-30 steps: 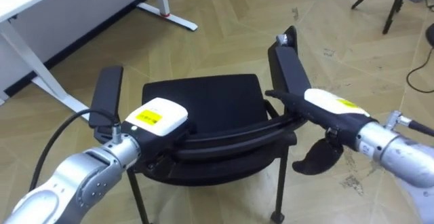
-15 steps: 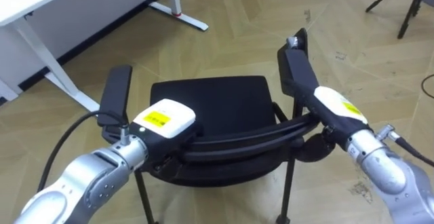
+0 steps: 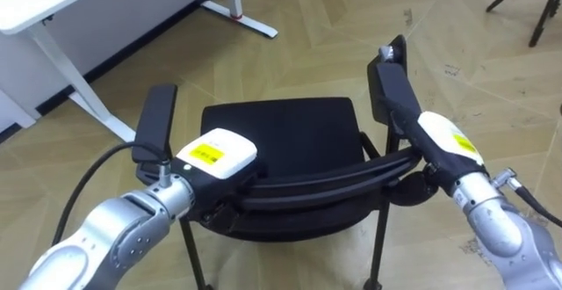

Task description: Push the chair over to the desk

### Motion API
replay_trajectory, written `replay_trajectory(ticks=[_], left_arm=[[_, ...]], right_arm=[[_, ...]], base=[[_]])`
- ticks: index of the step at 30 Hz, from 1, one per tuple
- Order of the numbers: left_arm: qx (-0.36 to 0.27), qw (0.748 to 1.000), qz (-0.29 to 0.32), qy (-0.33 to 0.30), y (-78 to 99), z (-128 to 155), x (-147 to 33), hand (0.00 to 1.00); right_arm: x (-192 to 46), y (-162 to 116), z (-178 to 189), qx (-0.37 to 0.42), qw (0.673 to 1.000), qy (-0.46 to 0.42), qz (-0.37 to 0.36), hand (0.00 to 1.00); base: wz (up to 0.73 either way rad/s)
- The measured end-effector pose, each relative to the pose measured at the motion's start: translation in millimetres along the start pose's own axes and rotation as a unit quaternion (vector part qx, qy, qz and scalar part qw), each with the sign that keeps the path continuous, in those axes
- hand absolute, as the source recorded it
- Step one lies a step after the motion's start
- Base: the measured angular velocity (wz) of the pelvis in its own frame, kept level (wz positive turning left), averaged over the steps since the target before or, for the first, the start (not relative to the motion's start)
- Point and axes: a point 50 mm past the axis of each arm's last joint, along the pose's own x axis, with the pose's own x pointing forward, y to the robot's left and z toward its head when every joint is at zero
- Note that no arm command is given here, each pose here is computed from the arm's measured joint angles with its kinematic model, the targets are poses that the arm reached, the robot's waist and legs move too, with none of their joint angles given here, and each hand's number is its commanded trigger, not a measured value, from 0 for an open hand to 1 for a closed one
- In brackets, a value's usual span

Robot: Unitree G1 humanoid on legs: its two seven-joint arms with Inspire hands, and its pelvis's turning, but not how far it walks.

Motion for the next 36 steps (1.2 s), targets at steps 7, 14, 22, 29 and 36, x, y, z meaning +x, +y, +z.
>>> replay_trajectory(ticks=[7,14,22,29,36], left_arm=[[0.006,1.0,-0.003,-0.003,2.4,-0.5,0.3,1.0],[0.02,1.0,-0.004,-0.006,7.4,-0.8,-1.5,1.0],[0.034,0.999,-0.002,-0.017,12.0,1.8,0.6,1.0],[0.048,0.998,-0.004,-0.035,14.1,7.3,8.0,1.0],[0.05,0.998,-0.002,-0.034,12.1,6.2,10.8,1.0]], right_arm=[[1.5,-1.4,5.8,-0.063,0.998,0.001,0.005,0.0],[6.5,-5.3,19.5,-0.14,0.989,-0.023,0.034,0.0],[3.8,-7.7,29.3,-0.22,0.972,-0.045,0.071,0.0],[-1.9,-1.7,36.6,-0.25,0.958,-0.069,0.119,1.0],[2.5,0.6,45.3,-0.251,0.95,-0.087,0.164,1.0]], base=[[0.0],[0.0],[0.01],[0.02],[0.05]])
